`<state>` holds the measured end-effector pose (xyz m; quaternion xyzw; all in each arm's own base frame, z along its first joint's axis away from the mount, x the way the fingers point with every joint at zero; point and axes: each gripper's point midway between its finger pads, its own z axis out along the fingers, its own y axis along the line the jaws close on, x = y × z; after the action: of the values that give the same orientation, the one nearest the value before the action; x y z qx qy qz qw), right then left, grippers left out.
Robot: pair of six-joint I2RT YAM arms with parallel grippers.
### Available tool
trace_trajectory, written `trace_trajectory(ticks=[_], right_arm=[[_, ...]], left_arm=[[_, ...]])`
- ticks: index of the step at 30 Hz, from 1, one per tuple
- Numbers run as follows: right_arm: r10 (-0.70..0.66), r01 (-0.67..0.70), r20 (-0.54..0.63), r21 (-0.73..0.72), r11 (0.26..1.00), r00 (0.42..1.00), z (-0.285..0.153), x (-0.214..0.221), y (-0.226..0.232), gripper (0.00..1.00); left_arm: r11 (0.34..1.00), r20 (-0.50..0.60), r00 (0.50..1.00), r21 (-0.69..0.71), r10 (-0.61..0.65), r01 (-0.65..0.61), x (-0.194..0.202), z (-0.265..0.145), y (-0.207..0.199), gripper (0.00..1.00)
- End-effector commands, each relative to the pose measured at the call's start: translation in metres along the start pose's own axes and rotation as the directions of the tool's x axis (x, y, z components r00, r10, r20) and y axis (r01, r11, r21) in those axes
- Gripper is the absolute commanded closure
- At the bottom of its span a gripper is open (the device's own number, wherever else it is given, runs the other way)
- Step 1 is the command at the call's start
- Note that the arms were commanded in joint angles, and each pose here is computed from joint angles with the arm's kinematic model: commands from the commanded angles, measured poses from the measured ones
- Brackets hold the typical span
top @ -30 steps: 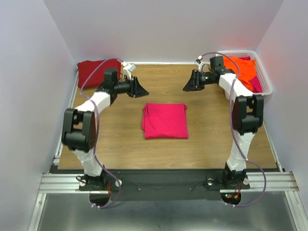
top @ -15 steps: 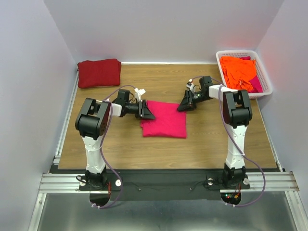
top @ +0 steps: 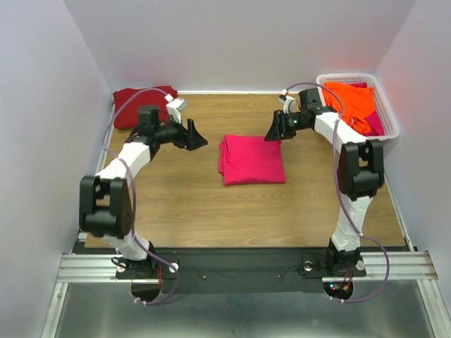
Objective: Fold and stack the t-shirts
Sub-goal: Fold the tshirt, then neatly place the folded tshirt to the corner
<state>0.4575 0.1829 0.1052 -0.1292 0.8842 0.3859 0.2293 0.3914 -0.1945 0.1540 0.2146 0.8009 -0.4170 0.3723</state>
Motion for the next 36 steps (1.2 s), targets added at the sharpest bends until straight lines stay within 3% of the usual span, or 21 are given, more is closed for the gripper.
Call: trace_trajectory(ticks=[1, 2, 4, 5, 11, 15, 25, 36], right_arm=[[-0.28, 0.28, -0.001, -0.001, 0.96, 0.96, -0.01, 0.013, 0.084, 0.51], [-0.394, 0.394, -0.014, 0.053, 0.918, 0.919, -0.007, 0.02, 0.105, 0.5], [-0.495, 0.504, -0.095, 0.178, 0.845, 0.864, 0.001, 0.038, 0.099, 0.5], [-0.554, 0.569, -0.13, 0.171, 0.804, 0.822, 0.013, 0.053, 0.119, 0.5], [-0.701, 0.747, -0.261, 0.296, 0.596, 0.663, 0.047, 0.079, 0.14, 0.5], [-0.73, 0.796, -0.325, 0.316, 0.516, 0.602, 0.068, 0.091, 0.142, 0.51], [-0.714, 0.826, -0.416, 0.253, 0.504, 0.563, 0.1, 0.131, 0.117, 0.52], [-0.759, 0.822, -0.319, 0.257, 0.508, 0.568, 0.087, 0.115, 0.16, 0.52]], left_arm=[[0.981, 0.071, 0.992, -0.167, 0.108, -0.095, -0.018, -0.041, -0.004, 0.04], [0.974, 0.102, 0.986, -0.201, 0.131, -0.108, -0.026, -0.053, -0.01, 0.03], [0.965, 0.125, 0.989, -0.257, 0.083, -0.049, -0.024, -0.063, -0.011, 0.03], [0.962, 0.13, 0.989, -0.272, 0.074, -0.036, -0.025, -0.066, -0.011, 0.03], [0.939, 0.167, 0.986, -0.334, -0.024, 0.08, -0.014, -0.077, -0.004, 0.03], [0.922, 0.175, 0.984, -0.372, -0.046, 0.11, -0.011, -0.079, 0.006, 0.02], [0.908, 0.137, 0.98, -0.376, -0.142, 0.184, 0.006, -0.069, 0.02, 0.02], [0.907, 0.126, 0.975, -0.36, -0.183, 0.217, 0.016, -0.062, 0.024, 0.02]])
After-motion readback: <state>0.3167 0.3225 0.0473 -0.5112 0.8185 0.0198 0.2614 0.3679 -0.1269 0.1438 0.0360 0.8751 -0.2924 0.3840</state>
